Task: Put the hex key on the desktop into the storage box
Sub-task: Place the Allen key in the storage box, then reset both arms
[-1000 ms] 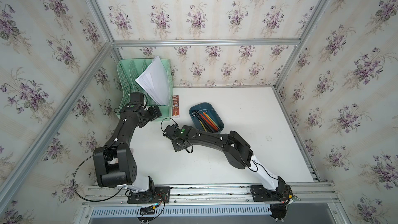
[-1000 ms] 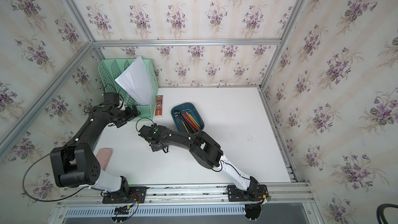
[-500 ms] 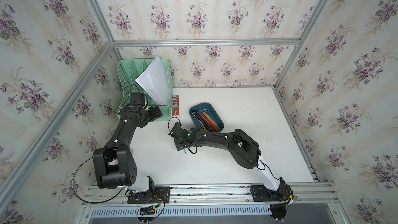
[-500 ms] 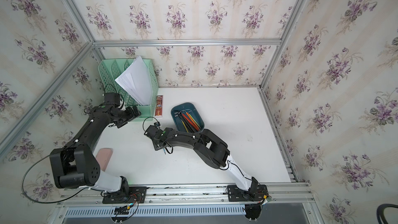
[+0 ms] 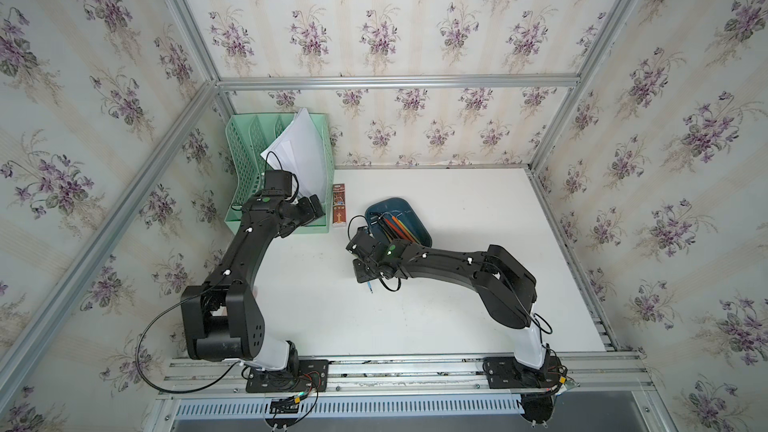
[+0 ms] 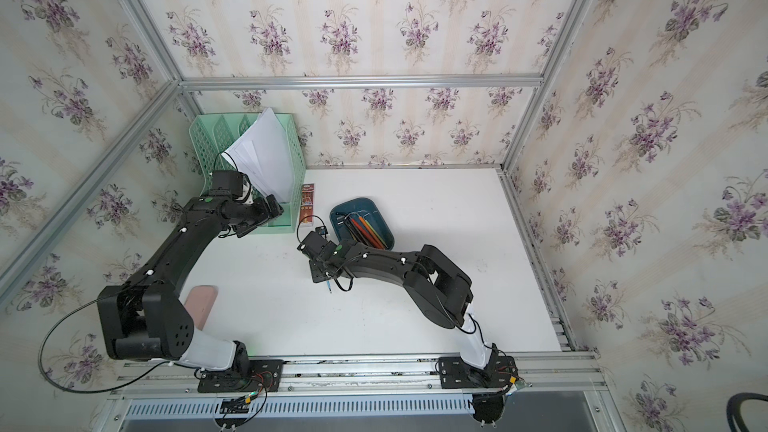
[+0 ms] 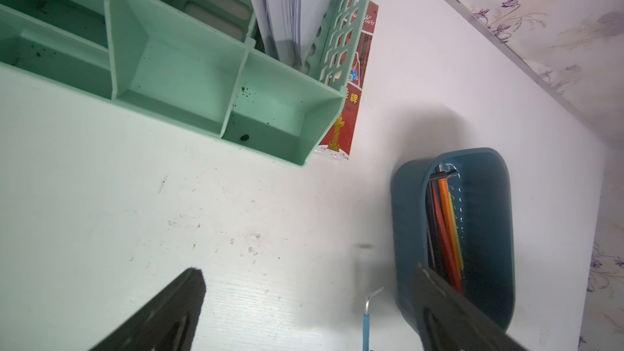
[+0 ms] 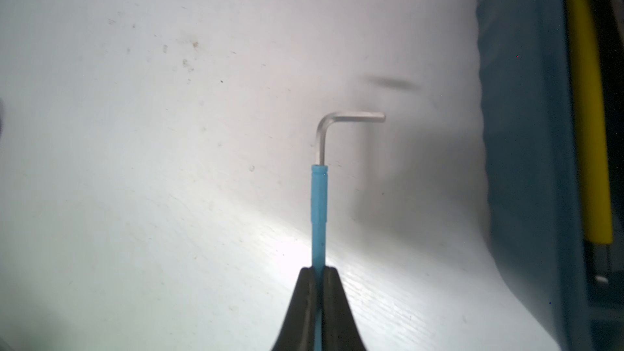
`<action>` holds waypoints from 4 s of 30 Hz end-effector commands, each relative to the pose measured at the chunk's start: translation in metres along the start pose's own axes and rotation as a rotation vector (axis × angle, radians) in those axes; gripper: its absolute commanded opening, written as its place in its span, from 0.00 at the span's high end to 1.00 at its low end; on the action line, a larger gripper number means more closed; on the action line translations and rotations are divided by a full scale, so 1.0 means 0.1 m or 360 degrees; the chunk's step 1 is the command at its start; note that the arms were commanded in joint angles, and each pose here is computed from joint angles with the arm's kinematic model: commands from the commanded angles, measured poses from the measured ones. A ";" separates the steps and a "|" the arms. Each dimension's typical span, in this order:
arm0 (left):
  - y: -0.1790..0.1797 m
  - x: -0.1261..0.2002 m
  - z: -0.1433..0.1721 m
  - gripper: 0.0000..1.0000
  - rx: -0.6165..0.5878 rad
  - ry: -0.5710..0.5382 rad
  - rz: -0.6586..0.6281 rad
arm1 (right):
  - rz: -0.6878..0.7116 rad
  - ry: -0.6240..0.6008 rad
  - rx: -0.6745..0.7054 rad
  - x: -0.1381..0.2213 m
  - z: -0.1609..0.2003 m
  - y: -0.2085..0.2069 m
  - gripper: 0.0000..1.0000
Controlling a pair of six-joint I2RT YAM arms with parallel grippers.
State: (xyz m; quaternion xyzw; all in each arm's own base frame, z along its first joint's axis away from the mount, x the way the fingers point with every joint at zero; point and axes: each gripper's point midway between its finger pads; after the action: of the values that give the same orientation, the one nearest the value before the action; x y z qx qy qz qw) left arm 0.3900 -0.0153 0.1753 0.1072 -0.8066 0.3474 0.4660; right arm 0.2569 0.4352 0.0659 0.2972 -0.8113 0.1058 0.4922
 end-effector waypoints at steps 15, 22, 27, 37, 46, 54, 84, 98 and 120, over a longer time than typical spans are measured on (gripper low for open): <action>-0.50 0.08 0.09 0.01 -0.0052 0.0002 0.0174 | 0.0107 -0.0355 -0.0081 0.61 -0.98 -1.09 1.00; -0.59 0.10 0.07 0.01 -0.0129 -0.0118 0.0182 | 0.0145 -0.0292 -0.0060 0.35 -1.02 -1.56 1.00; -0.74 0.08 0.11 0.01 -0.0180 -0.0121 0.0263 | 0.0179 -0.0219 -0.0047 0.13 -0.96 -1.75 1.00; -0.83 0.07 0.15 0.01 -0.0239 -0.0147 0.0238 | 0.0190 -0.0143 -0.0005 -0.11 -0.84 -1.82 1.00; -0.85 0.11 0.16 0.01 -0.0276 -0.0203 0.0234 | 0.0199 -0.0131 0.0004 -0.17 -0.80 -1.84 1.00; -0.86 0.12 0.17 0.01 -0.0301 -0.0280 0.0226 | 0.0224 -0.0139 0.0029 -0.14 -0.76 -1.86 0.77; -0.23 0.53 -0.31 0.01 -0.0687 -0.1273 -0.0314 | 0.0957 -0.0833 -0.0059 1.65 -0.26 -2.57 0.00; 0.63 0.23 -0.34 0.01 -0.0666 -0.1350 -0.0579 | 0.1422 -0.1069 -0.0306 2.20 0.47 -3.54 0.00; 0.51 0.03 -0.27 0.01 -0.0656 -0.1267 -0.0151 | 0.1586 -0.1257 -0.0300 2.02 0.92 -4.02 0.00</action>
State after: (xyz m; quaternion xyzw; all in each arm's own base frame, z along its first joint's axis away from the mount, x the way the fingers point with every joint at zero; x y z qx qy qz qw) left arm 0.3769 0.0458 0.1565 0.1910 -0.9658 0.0778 0.1573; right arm 0.3502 -0.0086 0.1248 -0.1467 -0.9711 0.1455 0.1198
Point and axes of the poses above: each gripper's point midway between its finger pads, its own x axis back along the fingers, its own y axis along the line the jaws close on, z = x × y, and after that the axes turned 13 degrees about x, right-handed
